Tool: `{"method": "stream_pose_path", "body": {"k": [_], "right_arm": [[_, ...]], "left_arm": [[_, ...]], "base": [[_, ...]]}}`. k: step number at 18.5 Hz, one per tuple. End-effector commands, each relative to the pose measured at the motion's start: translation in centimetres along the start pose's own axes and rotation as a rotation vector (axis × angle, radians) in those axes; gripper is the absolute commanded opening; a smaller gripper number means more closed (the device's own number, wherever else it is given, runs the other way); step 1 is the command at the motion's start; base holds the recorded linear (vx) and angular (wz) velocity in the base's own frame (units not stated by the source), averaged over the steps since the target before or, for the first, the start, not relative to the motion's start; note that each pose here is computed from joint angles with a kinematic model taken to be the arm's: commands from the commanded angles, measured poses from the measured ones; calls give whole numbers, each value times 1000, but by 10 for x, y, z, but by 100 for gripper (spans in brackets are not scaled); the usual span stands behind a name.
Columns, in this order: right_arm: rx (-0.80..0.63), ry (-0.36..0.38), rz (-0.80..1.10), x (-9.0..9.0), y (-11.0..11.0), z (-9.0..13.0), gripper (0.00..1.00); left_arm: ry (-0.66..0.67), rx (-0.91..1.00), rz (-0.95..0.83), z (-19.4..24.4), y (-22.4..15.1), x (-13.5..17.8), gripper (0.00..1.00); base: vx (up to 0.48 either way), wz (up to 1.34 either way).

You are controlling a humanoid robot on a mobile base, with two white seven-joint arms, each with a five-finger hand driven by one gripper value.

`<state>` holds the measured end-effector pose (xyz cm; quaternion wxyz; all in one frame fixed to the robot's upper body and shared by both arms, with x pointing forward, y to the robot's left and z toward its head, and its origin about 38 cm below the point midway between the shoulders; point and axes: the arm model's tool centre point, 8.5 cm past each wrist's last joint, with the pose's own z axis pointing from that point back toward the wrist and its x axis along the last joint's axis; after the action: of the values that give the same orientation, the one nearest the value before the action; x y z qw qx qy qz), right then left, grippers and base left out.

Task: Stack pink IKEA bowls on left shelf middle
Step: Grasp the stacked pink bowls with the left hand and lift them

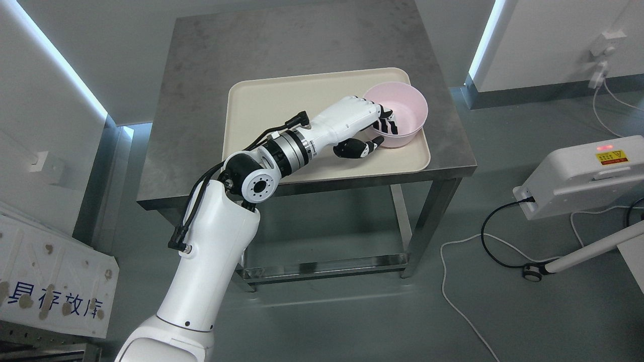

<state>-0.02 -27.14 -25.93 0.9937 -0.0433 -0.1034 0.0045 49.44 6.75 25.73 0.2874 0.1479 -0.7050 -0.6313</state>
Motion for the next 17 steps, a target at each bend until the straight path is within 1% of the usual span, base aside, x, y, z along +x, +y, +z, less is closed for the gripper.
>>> {"method": "stream_pose_path", "body": {"k": [1, 5, 8, 12, 15, 17], "right_arm": [[-19, -17, -2, 6, -11, -1, 100], [-19, -17, -2, 6, -11, -1, 100], [-19, -17, -2, 6, -11, -1, 100], [-19, -17, -2, 6, -11, -1, 100], [-19, -17, -2, 6, -11, -1, 100], [-19, -17, -2, 6, -11, -1, 100]], "left_arm": [[34, 35, 19, 14, 10, -26, 0], [24, 111, 66, 26, 29, -35, 0], [-2, 151, 92, 30, 38, -35, 0], [-25, 216, 154, 47, 55, -43, 0], [-89, 288, 166, 73, 67, -40, 0], [-90, 321, 149, 94, 66, -41, 0]], "base": [[0, 0], [0, 0], [0, 0], [0, 0], [0, 0], [0, 0]]}}
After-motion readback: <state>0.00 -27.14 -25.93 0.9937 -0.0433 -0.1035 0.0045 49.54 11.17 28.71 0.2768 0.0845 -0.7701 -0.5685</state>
